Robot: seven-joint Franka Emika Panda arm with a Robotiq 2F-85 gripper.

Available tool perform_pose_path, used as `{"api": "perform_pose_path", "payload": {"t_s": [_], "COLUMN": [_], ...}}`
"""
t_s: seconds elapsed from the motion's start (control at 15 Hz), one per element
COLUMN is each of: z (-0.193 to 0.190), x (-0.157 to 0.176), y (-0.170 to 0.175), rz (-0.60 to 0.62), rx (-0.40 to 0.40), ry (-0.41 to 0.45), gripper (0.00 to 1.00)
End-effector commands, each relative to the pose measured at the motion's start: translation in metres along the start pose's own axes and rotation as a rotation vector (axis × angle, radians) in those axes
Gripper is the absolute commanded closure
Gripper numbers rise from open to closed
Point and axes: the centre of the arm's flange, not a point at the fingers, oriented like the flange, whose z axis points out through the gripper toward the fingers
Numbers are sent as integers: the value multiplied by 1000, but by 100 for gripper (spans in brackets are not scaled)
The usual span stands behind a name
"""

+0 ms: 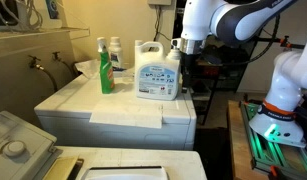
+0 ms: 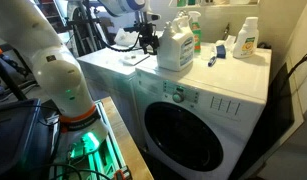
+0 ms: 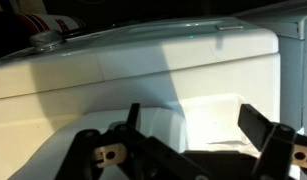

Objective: Move the detergent bottle forward

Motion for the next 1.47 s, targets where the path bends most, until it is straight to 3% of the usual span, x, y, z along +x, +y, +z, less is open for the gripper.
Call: {"api": "perform_pose_path", "payload": {"t_s": [0.0,1.13,1.2,1.4], "z": [0,0,-3,2], "x": [0,0,-6,-8], "y": [0,0,3,-2], "rz": [0,0,-41,-94], "rx": [0,0,13,88], "ry": [0,-1,-53,-75], "gripper": [0,0,0,0]}}
